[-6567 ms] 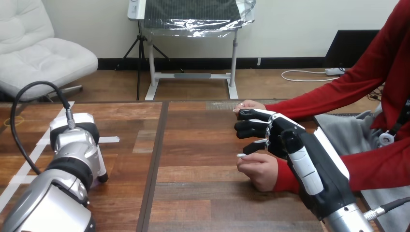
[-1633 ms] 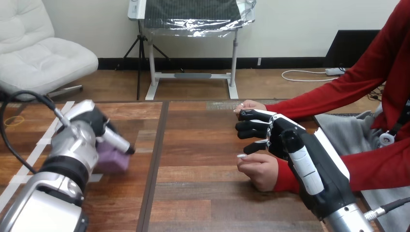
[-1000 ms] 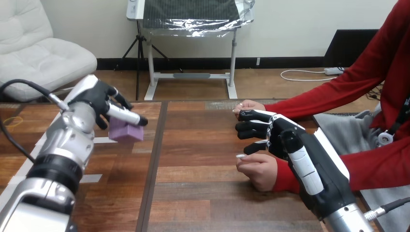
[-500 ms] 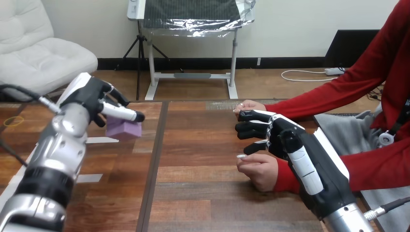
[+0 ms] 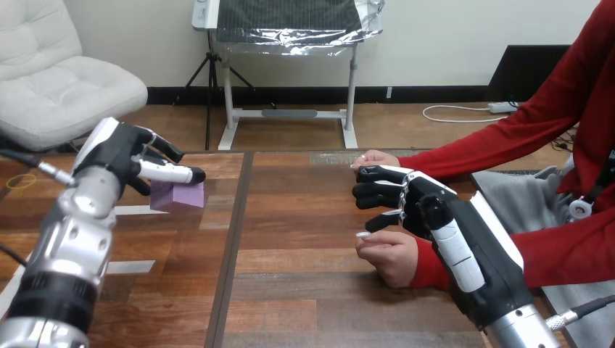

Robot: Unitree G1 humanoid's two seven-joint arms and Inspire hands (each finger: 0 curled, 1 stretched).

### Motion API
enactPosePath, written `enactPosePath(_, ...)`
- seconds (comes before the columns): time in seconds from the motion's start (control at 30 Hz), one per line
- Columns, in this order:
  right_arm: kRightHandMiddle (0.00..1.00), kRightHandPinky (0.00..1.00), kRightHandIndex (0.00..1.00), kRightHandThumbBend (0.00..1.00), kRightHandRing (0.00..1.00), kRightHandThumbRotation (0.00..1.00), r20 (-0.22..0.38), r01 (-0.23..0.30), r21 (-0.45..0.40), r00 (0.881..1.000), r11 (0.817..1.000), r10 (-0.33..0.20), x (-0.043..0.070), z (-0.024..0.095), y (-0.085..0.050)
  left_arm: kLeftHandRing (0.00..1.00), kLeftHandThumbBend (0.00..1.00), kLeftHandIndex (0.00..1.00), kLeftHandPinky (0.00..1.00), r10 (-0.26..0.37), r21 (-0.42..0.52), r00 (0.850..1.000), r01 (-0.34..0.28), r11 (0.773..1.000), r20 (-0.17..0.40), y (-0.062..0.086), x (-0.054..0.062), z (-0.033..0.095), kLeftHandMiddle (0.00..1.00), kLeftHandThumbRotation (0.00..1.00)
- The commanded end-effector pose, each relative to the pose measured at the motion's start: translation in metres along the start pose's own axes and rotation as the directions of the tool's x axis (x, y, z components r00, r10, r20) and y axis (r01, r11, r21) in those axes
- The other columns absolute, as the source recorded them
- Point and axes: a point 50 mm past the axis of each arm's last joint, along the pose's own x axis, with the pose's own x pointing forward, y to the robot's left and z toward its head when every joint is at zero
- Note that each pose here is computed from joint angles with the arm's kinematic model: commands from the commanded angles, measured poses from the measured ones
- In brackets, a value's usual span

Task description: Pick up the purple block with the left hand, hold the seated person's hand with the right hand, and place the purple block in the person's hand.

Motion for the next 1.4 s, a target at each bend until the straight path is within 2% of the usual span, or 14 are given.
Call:
enactPosePath(0.0, 0.73, 0.61, 0.75, 0.80, 0.73, 1.00, 0.102, 0.023, -0.055, 0.995, 0.998, -0.017, 0.014, 0.016, -0.007, 0.44, 0.68, 0.47, 0.40, 0.071, -0.044, 0.992, -0.067, 0.997, 0.105, 0.017, -0.006, 0.021, 0.48, 0.00)
enactPosePath(0.4, 0.73, 0.61, 0.74, 0.81, 0.72, 1.00, 0.101, 0.043, -0.064, 0.994, 0.997, -0.036, 0.015, 0.014, -0.008, 0.41, 0.67, 0.46, 0.36, 0.086, -0.185, 0.991, -0.067, 0.980, 0.100, 0.012, -0.012, 0.010, 0.46, 0.00)
enactPosePath(1.0, 0.74, 0.61, 0.75, 0.83, 0.72, 1.00, 0.096, 0.044, -0.066, 0.995, 0.997, -0.037, 0.015, 0.013, -0.008, 0.40, 0.63, 0.47, 0.34, 0.080, -0.268, 0.991, -0.048, 0.962, 0.109, 0.001, -0.020, -0.006, 0.45, 0.00)
enactPosePath(1.37, 0.74, 0.61, 0.75, 0.79, 0.72, 1.00, 0.097, 0.040, -0.075, 0.995, 0.996, -0.033, 0.015, 0.013, -0.008, 0.40, 0.61, 0.48, 0.33, 0.073, -0.317, 0.991, -0.034, 0.948, 0.113, -0.006, -0.023, -0.016, 0.45, 0.00)
